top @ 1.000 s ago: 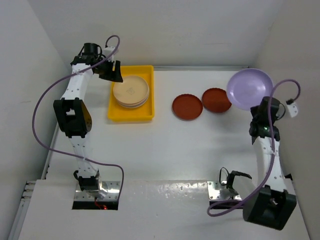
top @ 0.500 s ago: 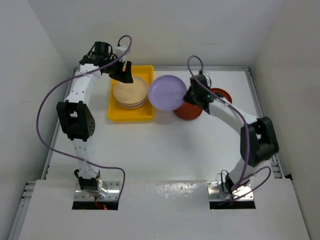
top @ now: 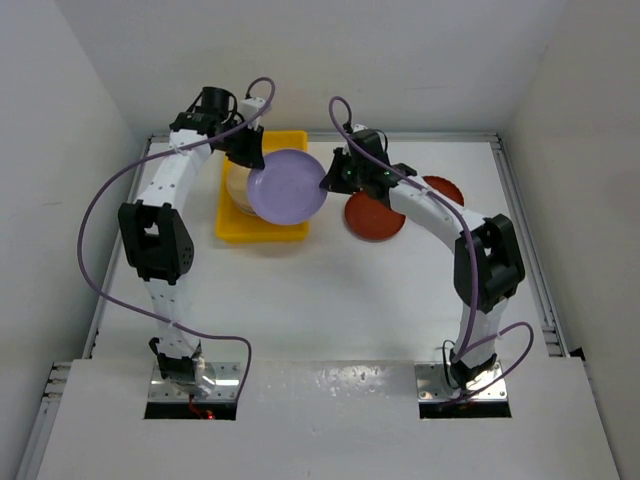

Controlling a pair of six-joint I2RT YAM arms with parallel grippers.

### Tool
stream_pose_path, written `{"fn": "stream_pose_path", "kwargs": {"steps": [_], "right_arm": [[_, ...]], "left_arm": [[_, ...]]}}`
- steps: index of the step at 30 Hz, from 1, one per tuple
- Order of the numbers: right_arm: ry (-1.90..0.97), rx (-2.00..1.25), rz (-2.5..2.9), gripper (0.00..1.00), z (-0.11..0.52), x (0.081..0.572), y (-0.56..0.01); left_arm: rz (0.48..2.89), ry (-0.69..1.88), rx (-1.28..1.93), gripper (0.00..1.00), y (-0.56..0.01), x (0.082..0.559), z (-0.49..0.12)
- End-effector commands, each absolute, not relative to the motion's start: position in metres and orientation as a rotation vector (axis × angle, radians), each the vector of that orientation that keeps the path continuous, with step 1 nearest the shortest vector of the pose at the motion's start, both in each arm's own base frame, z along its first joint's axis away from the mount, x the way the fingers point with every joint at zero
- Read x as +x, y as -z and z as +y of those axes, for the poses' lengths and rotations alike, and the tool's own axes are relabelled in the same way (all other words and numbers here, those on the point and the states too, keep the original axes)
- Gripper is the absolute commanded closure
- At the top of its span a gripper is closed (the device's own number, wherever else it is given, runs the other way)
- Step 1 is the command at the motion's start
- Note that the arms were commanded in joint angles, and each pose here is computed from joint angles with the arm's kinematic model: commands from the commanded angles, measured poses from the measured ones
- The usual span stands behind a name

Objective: Place the plates into the plastic bin on the countertop

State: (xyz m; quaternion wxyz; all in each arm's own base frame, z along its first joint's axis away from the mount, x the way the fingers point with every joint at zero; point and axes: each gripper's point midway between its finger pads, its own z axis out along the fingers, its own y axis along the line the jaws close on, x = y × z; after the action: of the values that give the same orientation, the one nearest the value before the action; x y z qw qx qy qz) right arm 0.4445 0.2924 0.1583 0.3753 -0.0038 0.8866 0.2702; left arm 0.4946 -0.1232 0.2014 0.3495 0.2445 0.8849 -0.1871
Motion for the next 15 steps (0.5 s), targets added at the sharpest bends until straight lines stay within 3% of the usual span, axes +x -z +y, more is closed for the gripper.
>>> {"fn": "stream_pose_path", "kwargs": {"steps": [1,3,10,12,13,15], "right_arm": [[-0.764,-0.048,2.171,1.0,0.301,0.451,-0.187],[-0.778,-0.054,2.158,1.0,0.304,0.45,-0.191],[-0.778,-0.036,2.151,0.99,0.3,0.454,-0.188],[-0.782,-0.026,2.142,0.84,0.299,0.458,-0.188],[-0.781,-0.027,2.145,0.66,0.299,0.459,-0.186],[-0.782,-0.025,2.13,0.51,0.299,0.466,-0.193]], "left_arm": [[2.269,0.434,0.618,0.83,-0.211,0.497,-0.114],[2.277,0.451,0.621,0.9,-0.207,0.495,-0.115],[2.297,0.563,0.687,1.0,-0.196,0.481,-0.127],[2.296,0.553,0.649,1.0,-0.199,0.488,-0.117],[2.297,0.557,0.604,1.0,-0.204,0.491,-0.113],[2.314,0.518,0.503,1.0,-0.205,0.504,-0.09]]}}
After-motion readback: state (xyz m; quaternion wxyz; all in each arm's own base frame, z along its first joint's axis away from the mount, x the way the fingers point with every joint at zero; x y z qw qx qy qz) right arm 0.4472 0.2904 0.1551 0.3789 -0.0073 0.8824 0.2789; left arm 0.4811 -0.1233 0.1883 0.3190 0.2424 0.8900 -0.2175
